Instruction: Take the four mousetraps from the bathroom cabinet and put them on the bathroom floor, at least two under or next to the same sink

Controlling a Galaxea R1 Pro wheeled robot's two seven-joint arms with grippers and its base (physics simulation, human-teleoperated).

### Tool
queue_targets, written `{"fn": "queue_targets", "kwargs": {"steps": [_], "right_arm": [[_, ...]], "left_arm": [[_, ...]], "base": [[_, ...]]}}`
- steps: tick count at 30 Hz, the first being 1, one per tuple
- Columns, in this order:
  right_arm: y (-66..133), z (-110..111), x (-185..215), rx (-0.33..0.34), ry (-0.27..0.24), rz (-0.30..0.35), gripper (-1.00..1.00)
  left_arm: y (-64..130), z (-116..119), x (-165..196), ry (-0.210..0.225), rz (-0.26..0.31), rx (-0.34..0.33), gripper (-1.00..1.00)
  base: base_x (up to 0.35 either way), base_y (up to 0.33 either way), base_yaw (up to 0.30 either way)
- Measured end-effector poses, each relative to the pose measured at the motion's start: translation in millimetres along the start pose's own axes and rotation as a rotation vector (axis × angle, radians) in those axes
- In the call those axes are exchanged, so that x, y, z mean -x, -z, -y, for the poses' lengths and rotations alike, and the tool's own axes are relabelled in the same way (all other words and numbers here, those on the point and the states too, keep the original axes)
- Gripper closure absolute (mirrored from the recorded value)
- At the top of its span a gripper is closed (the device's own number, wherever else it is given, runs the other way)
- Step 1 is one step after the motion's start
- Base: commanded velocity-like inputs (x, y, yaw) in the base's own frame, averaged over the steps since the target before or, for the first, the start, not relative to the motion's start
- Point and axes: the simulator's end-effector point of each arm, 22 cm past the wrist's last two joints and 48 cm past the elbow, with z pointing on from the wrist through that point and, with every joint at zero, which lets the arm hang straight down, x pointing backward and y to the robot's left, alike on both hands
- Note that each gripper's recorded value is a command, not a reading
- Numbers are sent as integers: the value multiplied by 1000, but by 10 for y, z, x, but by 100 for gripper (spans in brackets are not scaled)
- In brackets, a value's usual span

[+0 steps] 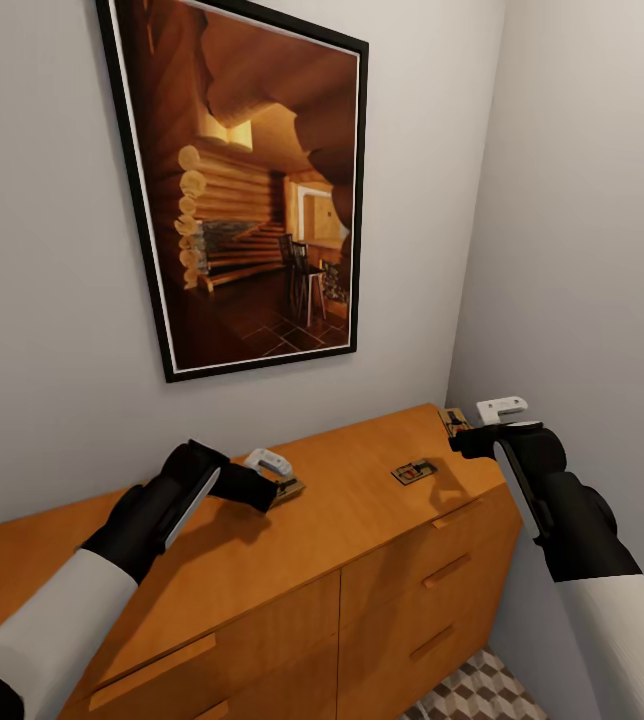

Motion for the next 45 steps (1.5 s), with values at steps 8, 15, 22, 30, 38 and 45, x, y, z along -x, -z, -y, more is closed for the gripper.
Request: {"fn": "queue_targets", "kwargs": {"steps": [8, 15, 22, 30, 38, 45], "right_arm": [[0, -2, 0, 0, 0, 0, 100], [0, -3, 0, 1, 0, 0, 100], [0, -3, 0, 1, 0, 0, 100], [19, -13, 30, 3, -1, 8, 100], [39, -45, 64, 7, -4, 17, 100], [44, -77, 74, 12, -5, 20, 100]], "left_arm": [[66, 56, 92, -14, 18, -1, 100], [87, 130, 168, -24, 35, -8, 100], [135, 242, 284, -40, 60, -19, 100], [373, -49, 516, 62, 154, 5, 100], [660, -683, 595, 217, 241, 127, 100], [726, -815, 606, 238, 255, 173, 100]], "base": [[0, 0, 0], [0, 0, 0], [0, 0, 0], [0, 0, 0], [0, 0, 0], [0, 0, 0]]}}
